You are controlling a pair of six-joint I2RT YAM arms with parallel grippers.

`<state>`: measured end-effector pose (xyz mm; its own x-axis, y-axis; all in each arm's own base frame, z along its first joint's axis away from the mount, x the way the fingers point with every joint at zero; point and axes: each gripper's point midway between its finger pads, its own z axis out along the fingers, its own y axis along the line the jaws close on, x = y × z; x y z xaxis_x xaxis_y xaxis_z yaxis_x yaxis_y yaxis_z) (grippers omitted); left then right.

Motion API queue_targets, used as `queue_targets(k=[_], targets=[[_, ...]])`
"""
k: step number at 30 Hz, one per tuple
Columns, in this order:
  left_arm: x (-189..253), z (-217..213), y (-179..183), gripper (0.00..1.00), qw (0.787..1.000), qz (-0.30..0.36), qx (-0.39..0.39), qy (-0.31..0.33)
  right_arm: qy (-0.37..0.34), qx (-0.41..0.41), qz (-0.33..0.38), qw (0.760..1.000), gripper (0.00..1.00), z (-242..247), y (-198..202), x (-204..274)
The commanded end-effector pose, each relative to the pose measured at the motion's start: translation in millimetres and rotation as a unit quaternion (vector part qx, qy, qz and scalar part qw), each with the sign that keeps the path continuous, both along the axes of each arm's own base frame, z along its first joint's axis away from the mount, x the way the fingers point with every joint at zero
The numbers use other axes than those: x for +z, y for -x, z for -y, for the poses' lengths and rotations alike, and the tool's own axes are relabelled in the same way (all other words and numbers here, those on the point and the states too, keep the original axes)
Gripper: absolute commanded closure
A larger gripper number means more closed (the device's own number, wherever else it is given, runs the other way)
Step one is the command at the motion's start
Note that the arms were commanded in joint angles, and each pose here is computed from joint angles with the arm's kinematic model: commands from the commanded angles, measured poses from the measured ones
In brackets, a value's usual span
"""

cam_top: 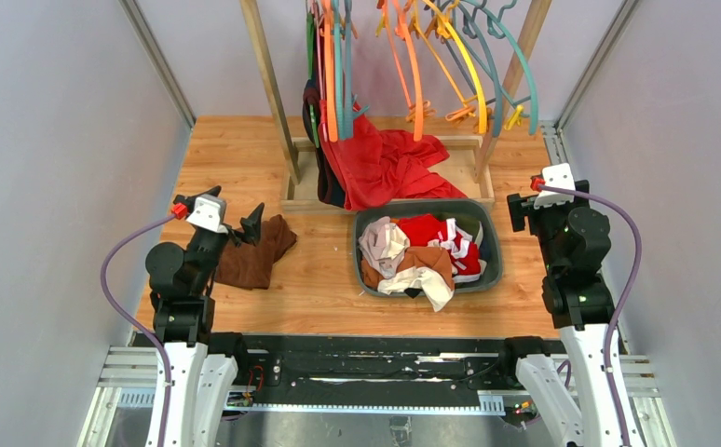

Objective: Remove the underwear clipped to the hanger
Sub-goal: Reset both arms

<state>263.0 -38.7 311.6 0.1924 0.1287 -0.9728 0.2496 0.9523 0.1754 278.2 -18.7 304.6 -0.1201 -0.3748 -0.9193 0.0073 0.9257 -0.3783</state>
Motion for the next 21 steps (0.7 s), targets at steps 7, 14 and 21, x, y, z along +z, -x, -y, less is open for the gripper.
queue_targets(k=[7, 14, 21], targets=[[20.4, -4.2, 5.2, 0.02, 1.000, 0.028, 0.011, -0.006, 0.008, -0.010, 0.009, 1.000, 0.19, 6.3, -0.1, 6.2], [21.0, -4.9, 5.4, 0.02, 0.999, 0.029, 0.013, -0.007, 0.008, -0.013, 0.012, 1.000, 0.19, 7.6, 0.6, 7.1], [21.7, -5.4, 6.1, 0.02, 0.999, 0.030, 0.015, -0.008, 0.008, -0.014, 0.014, 1.000, 0.20, 7.8, 1.2, 8.1]])
